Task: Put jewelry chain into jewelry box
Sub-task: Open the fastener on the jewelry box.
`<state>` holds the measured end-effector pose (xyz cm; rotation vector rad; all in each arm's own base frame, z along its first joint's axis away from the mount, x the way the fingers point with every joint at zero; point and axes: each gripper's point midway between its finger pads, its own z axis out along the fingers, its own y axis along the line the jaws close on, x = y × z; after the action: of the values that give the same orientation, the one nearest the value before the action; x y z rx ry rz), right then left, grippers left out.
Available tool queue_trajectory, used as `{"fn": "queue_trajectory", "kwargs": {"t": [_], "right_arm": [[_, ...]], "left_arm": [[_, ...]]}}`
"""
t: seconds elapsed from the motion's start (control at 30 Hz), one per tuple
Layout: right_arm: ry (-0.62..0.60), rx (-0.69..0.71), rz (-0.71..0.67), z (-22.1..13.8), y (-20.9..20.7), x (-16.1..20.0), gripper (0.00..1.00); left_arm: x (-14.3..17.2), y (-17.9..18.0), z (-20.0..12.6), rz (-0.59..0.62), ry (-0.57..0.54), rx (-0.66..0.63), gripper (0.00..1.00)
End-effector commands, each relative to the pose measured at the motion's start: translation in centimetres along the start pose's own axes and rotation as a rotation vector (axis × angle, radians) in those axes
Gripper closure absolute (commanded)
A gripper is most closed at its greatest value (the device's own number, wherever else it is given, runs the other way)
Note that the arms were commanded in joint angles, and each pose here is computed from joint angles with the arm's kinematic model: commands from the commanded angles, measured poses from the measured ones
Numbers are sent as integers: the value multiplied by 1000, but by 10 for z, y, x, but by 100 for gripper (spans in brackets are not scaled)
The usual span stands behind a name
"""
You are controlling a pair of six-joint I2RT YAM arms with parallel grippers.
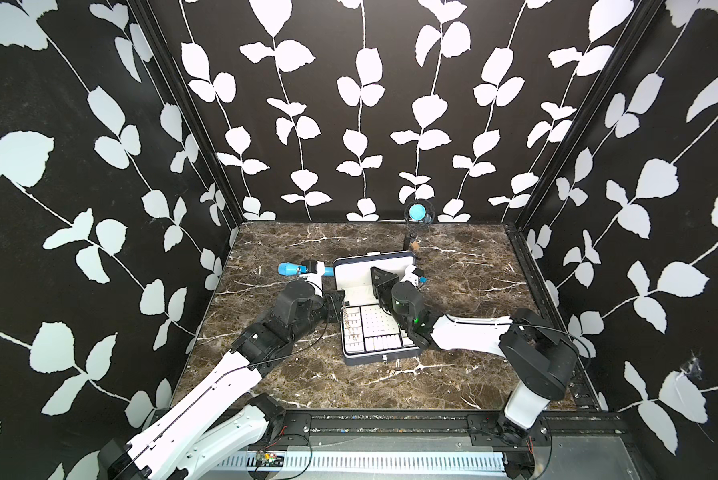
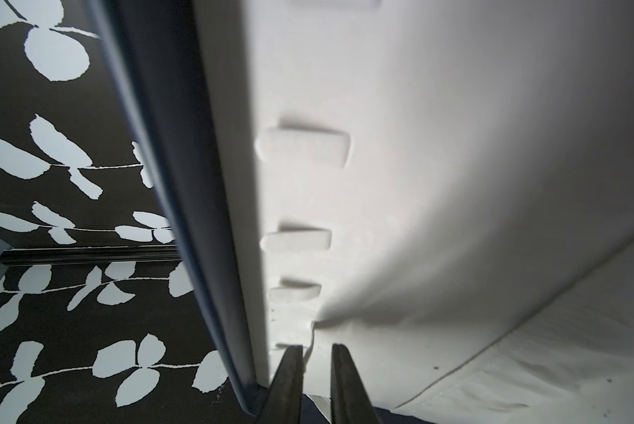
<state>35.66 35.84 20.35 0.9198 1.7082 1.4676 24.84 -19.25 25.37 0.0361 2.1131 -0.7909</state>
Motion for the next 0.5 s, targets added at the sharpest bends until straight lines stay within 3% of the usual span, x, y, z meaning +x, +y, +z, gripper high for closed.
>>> {"fn": "queue_trajectory", "kwargs": {"t": [0.0,0.47], "right_arm": [[8,83,-49,-5,-25,2,84],[14,102,-61,-7,-31,2,86]], "left_arm": [[-5,0,-4,-3,-32,6,100],[-4,1,-4,-6,-30,5,100]]}}
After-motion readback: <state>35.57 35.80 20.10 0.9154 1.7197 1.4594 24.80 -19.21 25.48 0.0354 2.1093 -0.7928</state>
